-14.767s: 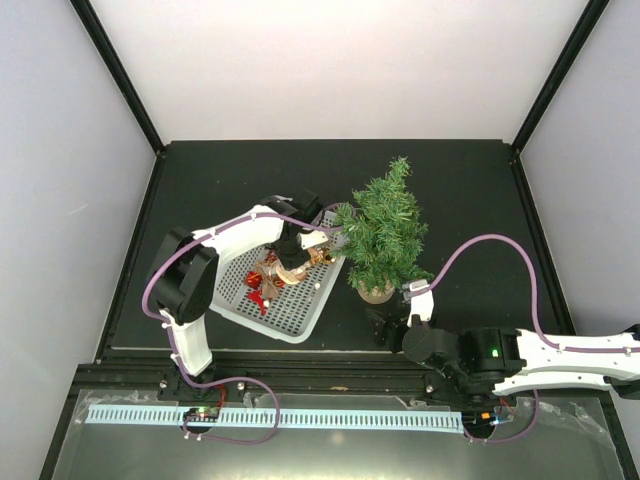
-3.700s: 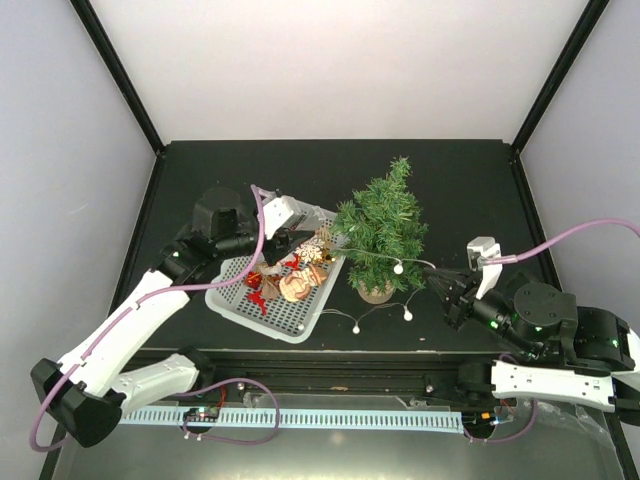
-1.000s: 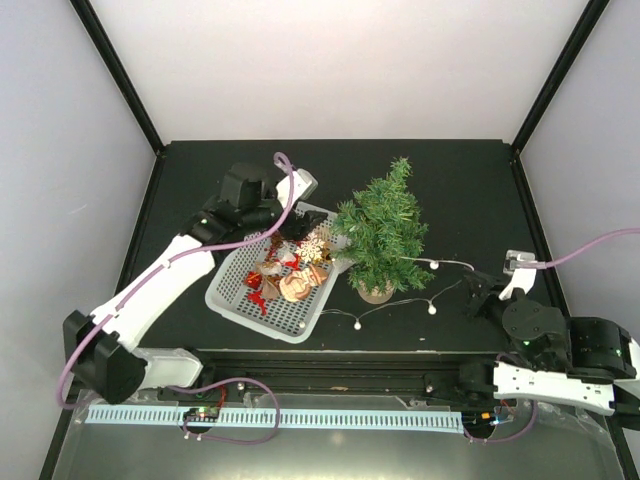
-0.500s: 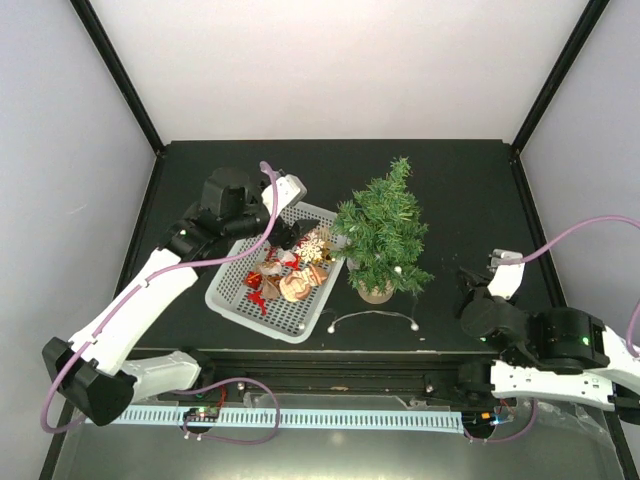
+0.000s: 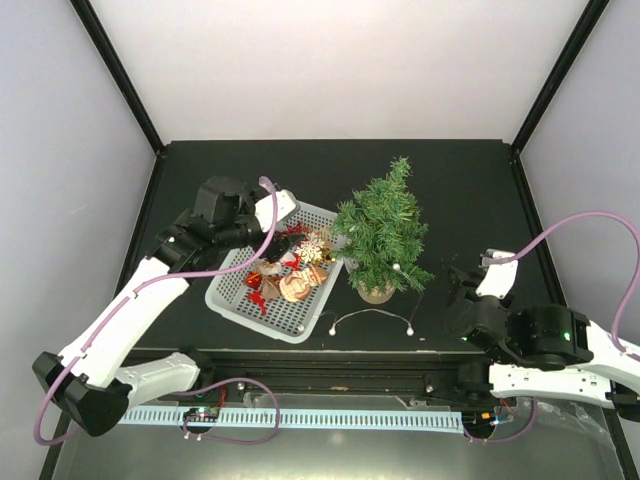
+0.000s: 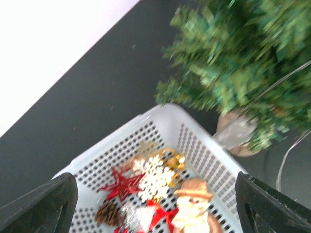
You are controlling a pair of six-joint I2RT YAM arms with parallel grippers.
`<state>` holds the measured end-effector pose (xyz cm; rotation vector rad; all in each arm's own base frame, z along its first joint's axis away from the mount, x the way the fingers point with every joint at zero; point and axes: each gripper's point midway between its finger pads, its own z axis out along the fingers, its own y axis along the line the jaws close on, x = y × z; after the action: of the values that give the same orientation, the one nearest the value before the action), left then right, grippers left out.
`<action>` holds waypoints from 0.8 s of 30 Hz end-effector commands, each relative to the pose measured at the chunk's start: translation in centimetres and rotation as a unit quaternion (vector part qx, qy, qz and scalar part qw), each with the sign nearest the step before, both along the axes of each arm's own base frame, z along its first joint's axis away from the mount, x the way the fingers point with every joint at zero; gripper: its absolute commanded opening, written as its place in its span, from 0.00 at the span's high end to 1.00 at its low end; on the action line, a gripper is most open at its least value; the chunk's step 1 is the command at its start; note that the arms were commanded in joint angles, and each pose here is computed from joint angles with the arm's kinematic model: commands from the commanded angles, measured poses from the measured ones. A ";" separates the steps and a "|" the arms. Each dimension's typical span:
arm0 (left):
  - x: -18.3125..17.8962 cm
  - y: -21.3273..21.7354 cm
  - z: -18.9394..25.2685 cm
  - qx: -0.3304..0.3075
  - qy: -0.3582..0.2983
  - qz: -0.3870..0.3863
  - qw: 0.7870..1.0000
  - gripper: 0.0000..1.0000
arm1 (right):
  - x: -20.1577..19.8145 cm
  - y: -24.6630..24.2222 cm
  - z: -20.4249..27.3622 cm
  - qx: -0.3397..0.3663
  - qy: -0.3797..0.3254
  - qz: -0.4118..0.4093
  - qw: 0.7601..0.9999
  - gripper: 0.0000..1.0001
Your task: Decorate the small christmas tree
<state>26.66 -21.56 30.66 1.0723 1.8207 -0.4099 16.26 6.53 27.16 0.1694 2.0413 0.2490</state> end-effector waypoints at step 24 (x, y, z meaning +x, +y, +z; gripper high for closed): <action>10.7 13.5 -19.7 0.255 0.254 0.169 0.918 0.29 | -7.6 18.7 0.8 -0.016 0.005 0.481 0.877 0.56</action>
<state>35.63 -9.76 9.63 1.0571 2.6343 -0.0503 12.57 20.44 26.35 -0.5627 2.0894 0.6189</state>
